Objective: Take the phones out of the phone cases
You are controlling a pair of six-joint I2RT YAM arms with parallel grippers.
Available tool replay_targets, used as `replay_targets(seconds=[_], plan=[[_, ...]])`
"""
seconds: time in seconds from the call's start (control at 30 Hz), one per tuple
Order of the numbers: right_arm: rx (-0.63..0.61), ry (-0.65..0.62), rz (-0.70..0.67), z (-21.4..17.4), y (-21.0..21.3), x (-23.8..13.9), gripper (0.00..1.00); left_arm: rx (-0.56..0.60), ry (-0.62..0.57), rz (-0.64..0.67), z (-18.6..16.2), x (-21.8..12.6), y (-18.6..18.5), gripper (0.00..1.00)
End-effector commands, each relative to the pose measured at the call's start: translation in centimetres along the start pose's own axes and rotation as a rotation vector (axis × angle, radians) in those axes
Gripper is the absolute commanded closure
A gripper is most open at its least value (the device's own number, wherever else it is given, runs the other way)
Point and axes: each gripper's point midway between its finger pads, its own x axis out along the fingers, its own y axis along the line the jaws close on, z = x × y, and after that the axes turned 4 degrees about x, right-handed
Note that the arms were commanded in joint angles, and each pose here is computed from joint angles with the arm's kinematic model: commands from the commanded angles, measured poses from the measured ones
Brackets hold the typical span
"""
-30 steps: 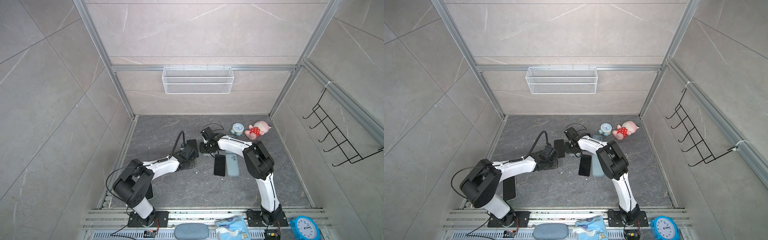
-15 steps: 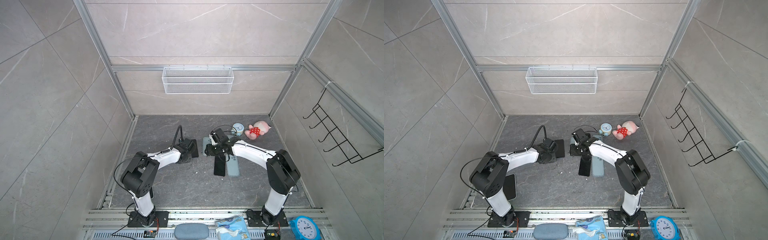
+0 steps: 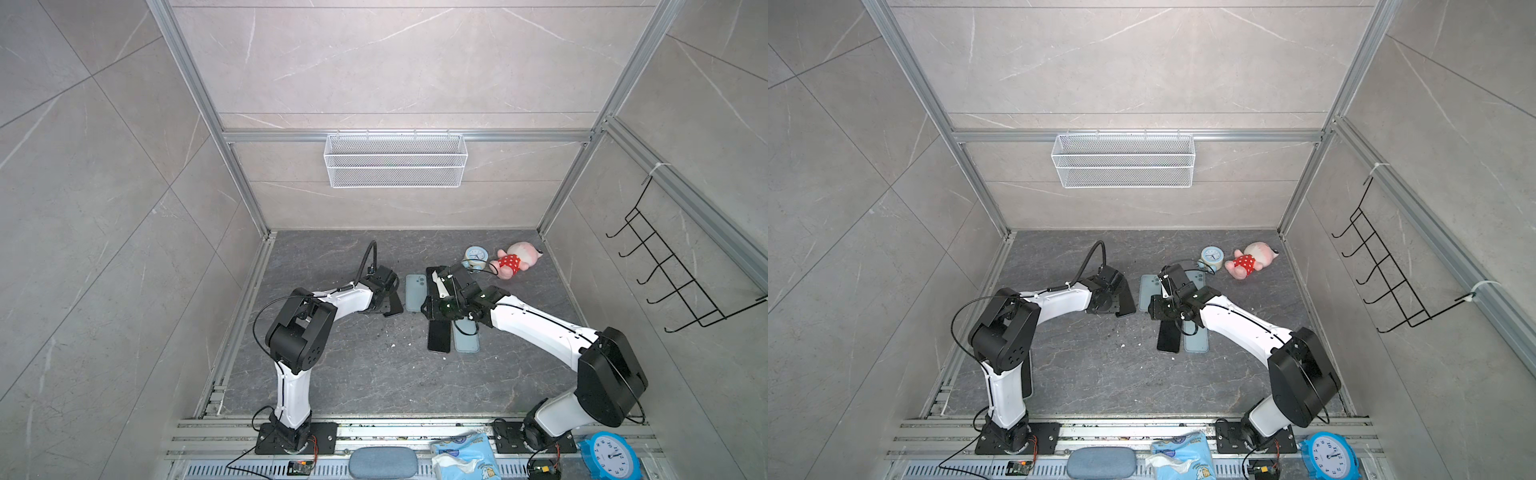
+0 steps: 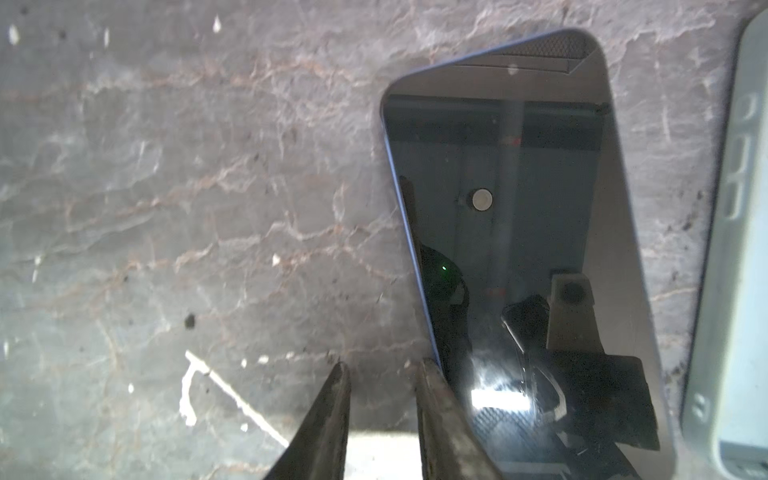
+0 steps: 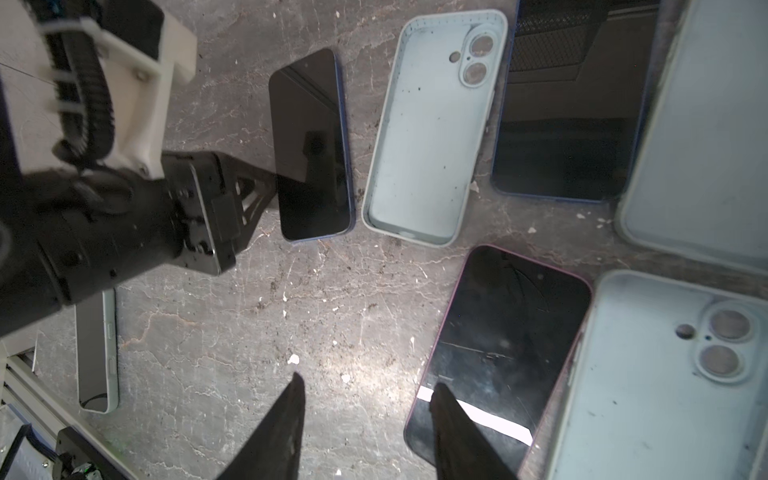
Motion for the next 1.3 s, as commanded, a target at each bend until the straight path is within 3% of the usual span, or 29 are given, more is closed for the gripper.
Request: replay_targets(seconds=[0.0,0.4,0.53,0.6,0.73,0.83,0.87,0.93,1.13,1.27], plan=[[0.03,0.011,-0.023,-1.1,-1.1,-0.3,0.49,0.04,-0.014,0.004,1.1,-0.1,-0.3,0.69],[0.07,0.037,-0.025,-3.6,-2.6,0.1,0.49,0.015,-0.076,-0.031,4.0,0.1,-1.9,0.67],[0.06,0.013,0.02,-3.6,-1.7,-1.2,0.48,-0.065,-0.099,0.034,4.2,-2.4,1.5,0.62],[0.042,-0.002,0.053,-3.7,-1.1,-2.3,0.42,-0.129,-0.122,0.036,3.7,-5.1,4.0,0.51],[-0.019,-0.042,0.134,-4.4,0.4,-4.5,0.24,-0.199,-0.185,0.096,0.0,-12.1,9.5,0.19],[-0.032,-0.059,0.139,-4.9,0.2,-4.9,0.15,-0.266,-0.14,0.136,-3.8,-15.2,13.2,0.07],[-0.032,-0.057,0.14,-5.1,0.1,-4.8,0.08,-0.296,-0.105,0.138,-5.3,-15.6,14.1,0.06],[-0.031,-0.052,0.154,-5.2,0.3,-4.5,0.06,-0.356,-0.057,0.164,-7.7,-16.0,15.8,0.06],[-0.015,-0.023,0.23,-5.6,1.5,-3.0,0.05,-0.674,0.084,0.154,-13.1,-13.2,18.9,0.03],[-0.021,-0.01,0.278,-5.8,2.1,-2.3,0.05,-0.801,0.12,0.28,-16.4,-12.2,21.0,0.01]])
